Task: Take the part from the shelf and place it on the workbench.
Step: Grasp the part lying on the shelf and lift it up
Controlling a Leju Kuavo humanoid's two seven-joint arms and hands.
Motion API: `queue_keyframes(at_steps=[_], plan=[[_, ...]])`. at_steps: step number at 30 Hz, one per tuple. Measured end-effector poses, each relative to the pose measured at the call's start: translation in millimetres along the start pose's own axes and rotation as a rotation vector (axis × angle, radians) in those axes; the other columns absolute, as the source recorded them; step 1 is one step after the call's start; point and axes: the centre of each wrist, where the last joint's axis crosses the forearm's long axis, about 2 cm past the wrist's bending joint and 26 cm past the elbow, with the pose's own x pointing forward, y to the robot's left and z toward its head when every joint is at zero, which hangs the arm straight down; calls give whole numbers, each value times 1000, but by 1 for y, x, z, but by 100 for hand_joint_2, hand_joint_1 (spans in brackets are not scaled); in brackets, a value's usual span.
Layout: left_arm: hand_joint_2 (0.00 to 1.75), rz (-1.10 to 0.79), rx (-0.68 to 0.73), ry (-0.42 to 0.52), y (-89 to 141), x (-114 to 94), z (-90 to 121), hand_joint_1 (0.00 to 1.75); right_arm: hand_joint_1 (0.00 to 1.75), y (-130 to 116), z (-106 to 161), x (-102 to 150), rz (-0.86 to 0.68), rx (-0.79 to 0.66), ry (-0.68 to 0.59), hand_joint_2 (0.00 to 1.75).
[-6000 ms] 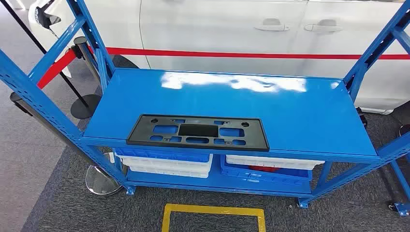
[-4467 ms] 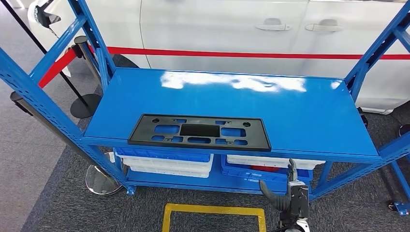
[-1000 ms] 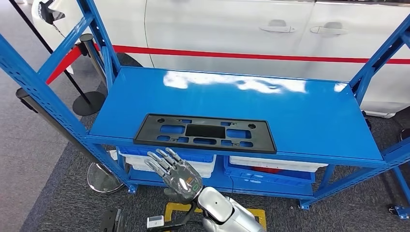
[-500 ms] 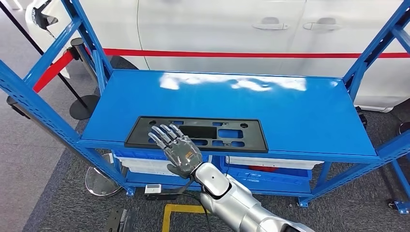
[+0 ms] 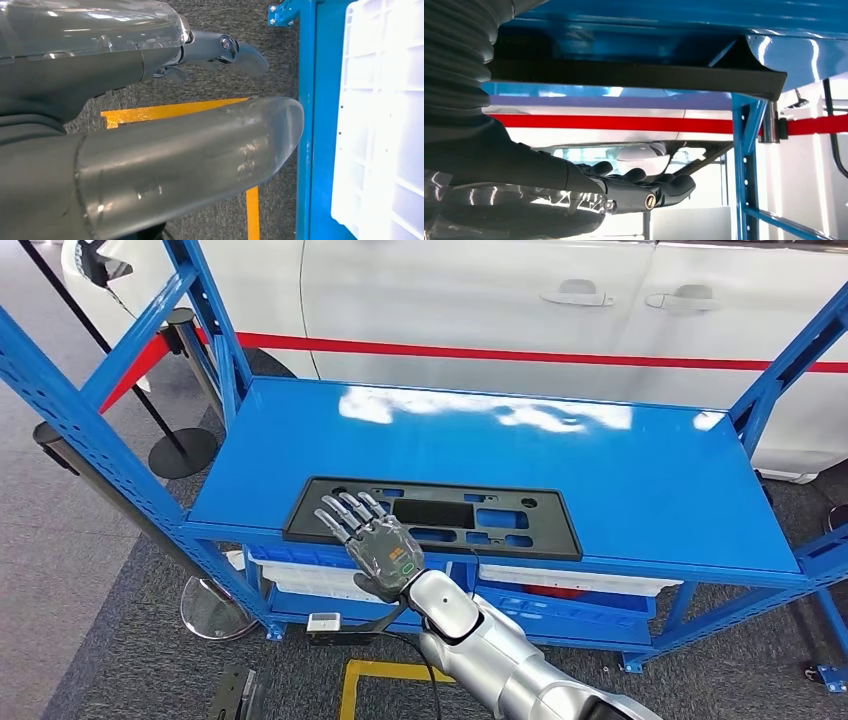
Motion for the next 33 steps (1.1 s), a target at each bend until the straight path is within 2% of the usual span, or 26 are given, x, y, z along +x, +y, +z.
queue_keyframes(at_steps=[9,13,14,18,21,25,29,33], plan=[[0,-4,-2,-1,0,0,0,0,0,-2,-2,-4,9,3,28,175],[0,-12,-9,5,3,-2,1,0,0,0,3,-19,57,48,72,175],[0,-17,-8,5,4,-2,1,0,5,0,3,-25,79,67,88,175],[0,-32,9,-4,6,0,0,0,161,-6,2,-58,187,173,212,175],[0,-28,25,-19,8,0,-1,0,161,-8,6,-83,282,308,341,175],[0,-24,31,-26,9,1,-1,0,164,-10,17,-112,351,408,406,175],[0,-22,33,-17,9,-3,2,0,175,-18,19,-133,429,456,443,175],[0,-13,29,-17,5,-5,3,0,175,-32,13,-151,464,460,484,175]])
